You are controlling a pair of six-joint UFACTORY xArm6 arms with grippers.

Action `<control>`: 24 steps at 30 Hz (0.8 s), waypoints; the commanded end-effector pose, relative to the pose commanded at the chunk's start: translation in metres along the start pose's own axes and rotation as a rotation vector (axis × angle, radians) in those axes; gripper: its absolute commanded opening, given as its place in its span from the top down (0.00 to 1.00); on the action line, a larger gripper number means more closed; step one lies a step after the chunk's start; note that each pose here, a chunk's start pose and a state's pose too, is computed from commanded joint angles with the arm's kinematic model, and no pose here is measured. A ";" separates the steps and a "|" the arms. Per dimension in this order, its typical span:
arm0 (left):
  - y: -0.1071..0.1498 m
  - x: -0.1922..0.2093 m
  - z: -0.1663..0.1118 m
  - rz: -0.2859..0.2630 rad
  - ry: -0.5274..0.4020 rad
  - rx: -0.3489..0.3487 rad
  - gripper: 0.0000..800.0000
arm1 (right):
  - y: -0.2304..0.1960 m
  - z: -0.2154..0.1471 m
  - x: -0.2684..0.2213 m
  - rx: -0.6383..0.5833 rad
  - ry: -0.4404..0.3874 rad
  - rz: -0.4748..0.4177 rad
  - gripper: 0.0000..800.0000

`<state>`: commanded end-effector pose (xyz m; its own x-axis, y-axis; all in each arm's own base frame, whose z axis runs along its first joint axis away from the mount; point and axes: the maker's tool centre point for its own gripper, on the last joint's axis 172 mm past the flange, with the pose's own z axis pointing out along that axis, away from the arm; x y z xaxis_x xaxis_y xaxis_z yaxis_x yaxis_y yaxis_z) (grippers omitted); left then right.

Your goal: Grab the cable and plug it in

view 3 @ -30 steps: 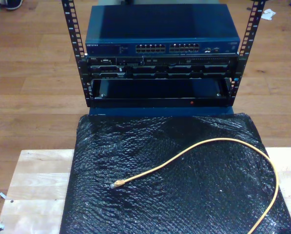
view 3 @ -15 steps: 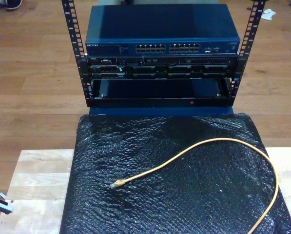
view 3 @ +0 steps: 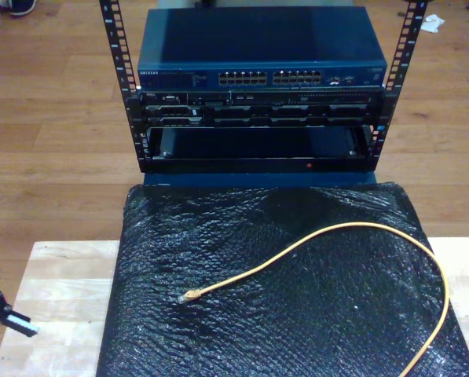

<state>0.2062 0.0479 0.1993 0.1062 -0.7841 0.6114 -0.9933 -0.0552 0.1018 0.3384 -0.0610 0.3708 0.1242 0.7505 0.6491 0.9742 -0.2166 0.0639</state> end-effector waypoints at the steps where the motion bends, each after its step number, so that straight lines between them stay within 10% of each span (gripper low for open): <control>1: 0.000 0.001 0.001 -0.003 0.004 0.000 0.00 | 0.004 0.003 0.004 0.002 -0.005 -0.003 0.01; 24: -0.001 0.002 0.006 0.008 0.008 -0.011 0.00 | 0.040 0.099 0.114 0.095 -0.054 -0.147 0.01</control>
<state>0.2069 0.0425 0.1954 0.0986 -0.7794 0.6187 -0.9935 -0.0418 0.1056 0.4104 0.0782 0.3724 -0.0130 0.8025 0.5965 0.9957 -0.0446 0.0816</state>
